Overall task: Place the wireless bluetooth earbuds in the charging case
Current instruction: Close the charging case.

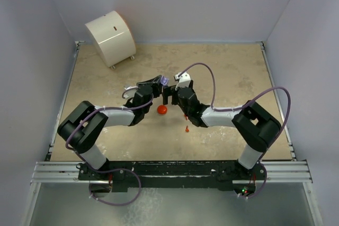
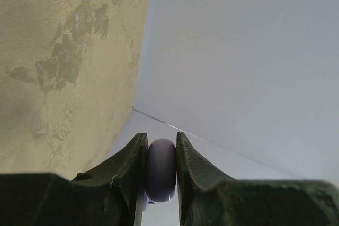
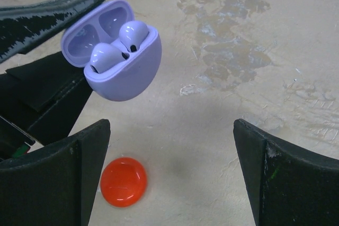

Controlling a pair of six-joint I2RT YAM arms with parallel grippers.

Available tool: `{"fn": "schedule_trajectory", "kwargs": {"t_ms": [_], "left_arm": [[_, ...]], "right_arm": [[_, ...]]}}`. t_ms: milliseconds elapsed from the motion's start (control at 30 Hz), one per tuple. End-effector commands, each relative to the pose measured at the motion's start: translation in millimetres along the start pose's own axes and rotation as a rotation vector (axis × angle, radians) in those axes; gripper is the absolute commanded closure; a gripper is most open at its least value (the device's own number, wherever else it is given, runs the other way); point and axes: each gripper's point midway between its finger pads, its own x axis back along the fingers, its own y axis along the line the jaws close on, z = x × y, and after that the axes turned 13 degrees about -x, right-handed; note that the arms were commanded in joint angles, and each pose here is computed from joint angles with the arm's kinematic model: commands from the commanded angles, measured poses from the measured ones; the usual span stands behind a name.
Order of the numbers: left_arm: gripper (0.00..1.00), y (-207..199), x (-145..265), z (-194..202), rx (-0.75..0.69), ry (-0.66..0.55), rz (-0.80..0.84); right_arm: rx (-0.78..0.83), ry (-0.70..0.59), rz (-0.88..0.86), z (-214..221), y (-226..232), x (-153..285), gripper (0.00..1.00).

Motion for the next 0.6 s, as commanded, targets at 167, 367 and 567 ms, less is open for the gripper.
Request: {"fn": "schedule_trajectory", "kwargs": {"t_ms": [167,367,567], "left_arm": [[1.00,-3.7,6.0,9.1,0.039,0.006,-0.021],[1.00,2.8,8.6,9.8,0.046,0.014,-0.031],[1.00,11.6,10.6,8.8,0.047,0.021,-0.050]], "right_arm": [[-0.040,-0.155,0.007,-47.9,16.6,-9.2,0.00],[-0.047,-0.165,0.040,-45.5,11.9,-15.9,0.00],[-0.084,-0.186,0.068,-48.5,6.5,-13.0,0.00]]}}
